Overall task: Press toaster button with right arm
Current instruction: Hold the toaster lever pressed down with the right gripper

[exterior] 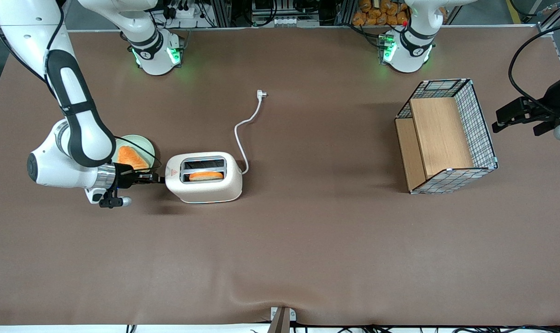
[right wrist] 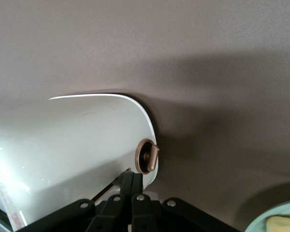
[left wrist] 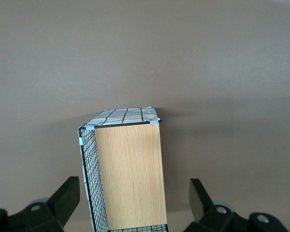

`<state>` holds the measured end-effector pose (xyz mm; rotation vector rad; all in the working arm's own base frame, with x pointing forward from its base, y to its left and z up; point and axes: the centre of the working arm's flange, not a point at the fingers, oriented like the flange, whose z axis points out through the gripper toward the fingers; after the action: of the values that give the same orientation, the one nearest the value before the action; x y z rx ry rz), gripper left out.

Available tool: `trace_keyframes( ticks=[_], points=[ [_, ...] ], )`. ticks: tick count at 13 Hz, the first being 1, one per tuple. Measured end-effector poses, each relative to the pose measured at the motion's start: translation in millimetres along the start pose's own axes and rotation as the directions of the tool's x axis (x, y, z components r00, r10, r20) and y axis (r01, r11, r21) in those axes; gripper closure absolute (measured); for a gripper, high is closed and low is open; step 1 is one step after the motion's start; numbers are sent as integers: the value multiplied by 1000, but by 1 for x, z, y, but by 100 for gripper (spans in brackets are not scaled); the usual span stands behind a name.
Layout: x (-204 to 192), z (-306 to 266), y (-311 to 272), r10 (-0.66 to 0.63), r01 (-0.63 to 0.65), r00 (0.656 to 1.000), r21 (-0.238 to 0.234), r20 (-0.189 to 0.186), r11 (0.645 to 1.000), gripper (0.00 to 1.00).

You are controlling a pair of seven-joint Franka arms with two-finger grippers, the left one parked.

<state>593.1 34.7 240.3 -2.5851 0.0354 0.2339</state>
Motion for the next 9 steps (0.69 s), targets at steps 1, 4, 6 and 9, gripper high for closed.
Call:
trace_keyframes(
  ticks=[1,4,6,9],
  points=[
    [0,1,1,0,0,1000,-1,-1,1000,99],
    [1,4,1,-4,4,1000,-6,-5,1000,99],
    [1,4,1,-7,6,1000,-9,-10,1000,99],
    [1,6,1,-9,9,1000,-15,-18,1000,99]
  ],
)
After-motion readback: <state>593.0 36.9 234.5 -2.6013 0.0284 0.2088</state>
